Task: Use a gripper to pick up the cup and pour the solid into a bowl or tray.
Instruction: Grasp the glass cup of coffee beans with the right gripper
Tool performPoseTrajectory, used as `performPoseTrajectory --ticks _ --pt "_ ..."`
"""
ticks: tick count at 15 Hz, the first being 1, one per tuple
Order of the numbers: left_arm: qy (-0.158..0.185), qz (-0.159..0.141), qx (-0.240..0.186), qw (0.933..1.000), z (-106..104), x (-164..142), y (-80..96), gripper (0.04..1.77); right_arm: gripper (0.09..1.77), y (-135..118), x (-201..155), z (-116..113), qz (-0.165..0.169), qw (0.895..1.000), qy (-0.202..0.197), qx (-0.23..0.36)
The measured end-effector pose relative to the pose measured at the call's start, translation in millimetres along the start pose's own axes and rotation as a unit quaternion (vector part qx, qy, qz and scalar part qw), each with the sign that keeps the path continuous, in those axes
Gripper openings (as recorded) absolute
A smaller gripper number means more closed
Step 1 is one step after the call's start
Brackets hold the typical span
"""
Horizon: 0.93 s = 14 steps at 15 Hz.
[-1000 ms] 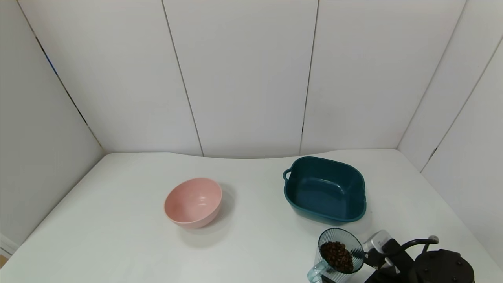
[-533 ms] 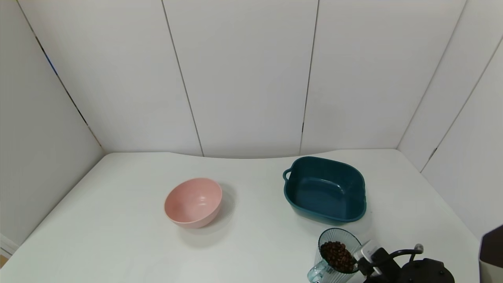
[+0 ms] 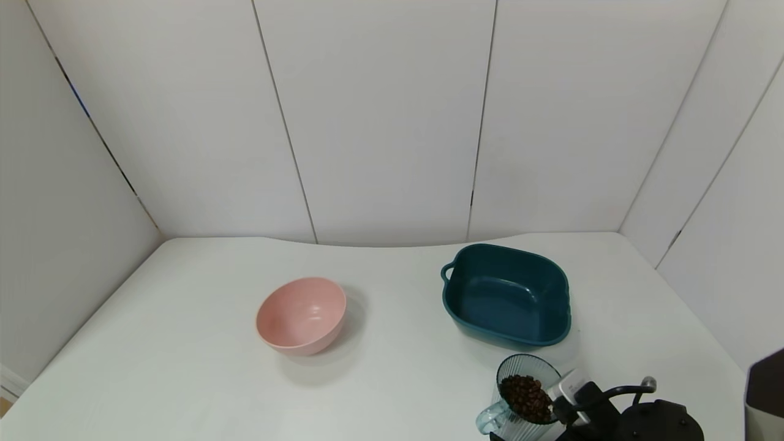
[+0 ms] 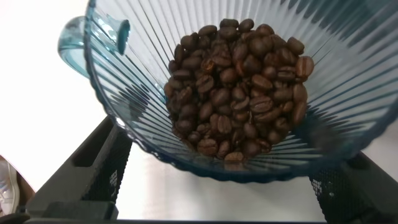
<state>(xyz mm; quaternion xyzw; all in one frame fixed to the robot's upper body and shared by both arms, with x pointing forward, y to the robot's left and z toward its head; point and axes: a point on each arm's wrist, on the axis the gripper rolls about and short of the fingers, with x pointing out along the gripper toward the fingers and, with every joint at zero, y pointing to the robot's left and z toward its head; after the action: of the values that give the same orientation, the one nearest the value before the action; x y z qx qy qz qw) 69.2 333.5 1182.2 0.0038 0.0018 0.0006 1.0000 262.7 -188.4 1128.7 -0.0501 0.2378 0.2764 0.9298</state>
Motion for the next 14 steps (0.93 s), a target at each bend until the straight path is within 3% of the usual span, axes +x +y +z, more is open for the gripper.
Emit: performPoseTrajectory --ticks 14 --pt "0.000 0.000 0.000 1.0000 0 0 0.0 1.72 1.71 -1 3 13 -0.010 0.999 -0.035 0.009"
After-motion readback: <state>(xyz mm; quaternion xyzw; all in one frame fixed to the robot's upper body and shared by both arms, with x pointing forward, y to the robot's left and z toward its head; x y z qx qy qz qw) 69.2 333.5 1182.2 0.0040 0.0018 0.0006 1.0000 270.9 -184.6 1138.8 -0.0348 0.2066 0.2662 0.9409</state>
